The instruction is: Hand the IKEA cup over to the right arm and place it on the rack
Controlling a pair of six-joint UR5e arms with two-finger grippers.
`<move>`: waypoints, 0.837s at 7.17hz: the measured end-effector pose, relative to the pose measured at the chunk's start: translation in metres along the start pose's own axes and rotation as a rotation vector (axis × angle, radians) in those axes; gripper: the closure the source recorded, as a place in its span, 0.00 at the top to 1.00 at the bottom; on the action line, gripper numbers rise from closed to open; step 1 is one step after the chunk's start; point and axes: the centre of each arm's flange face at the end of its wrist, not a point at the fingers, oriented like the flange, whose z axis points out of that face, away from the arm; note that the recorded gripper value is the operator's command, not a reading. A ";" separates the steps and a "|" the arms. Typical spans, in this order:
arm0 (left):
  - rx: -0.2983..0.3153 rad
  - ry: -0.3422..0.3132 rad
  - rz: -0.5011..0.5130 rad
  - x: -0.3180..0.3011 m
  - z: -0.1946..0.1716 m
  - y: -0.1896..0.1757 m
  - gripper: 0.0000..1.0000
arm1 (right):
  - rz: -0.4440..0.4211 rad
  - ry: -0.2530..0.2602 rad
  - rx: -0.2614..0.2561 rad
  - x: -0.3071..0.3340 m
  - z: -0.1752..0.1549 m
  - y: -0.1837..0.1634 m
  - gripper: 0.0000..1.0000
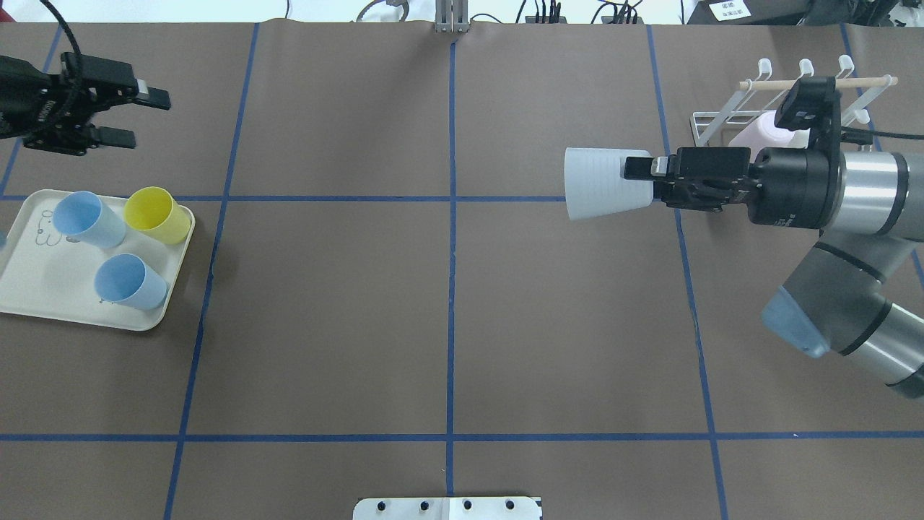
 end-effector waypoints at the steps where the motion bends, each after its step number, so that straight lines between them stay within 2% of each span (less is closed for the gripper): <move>1: 0.007 -0.094 0.069 -0.032 -0.014 -0.014 1.00 | -0.033 0.087 0.011 0.000 -0.018 -0.026 0.13; 3: 0.003 -0.253 0.182 -0.089 -0.037 -0.032 1.00 | -0.126 0.315 -0.022 -0.006 -0.080 -0.093 0.11; 4: 0.015 -0.325 0.220 -0.109 -0.044 -0.038 1.00 | -0.153 0.412 -0.033 -0.008 -0.114 -0.120 0.10; 6: 0.012 -0.443 0.257 -0.139 -0.048 -0.041 1.00 | -0.204 0.570 -0.041 0.017 -0.175 -0.143 0.11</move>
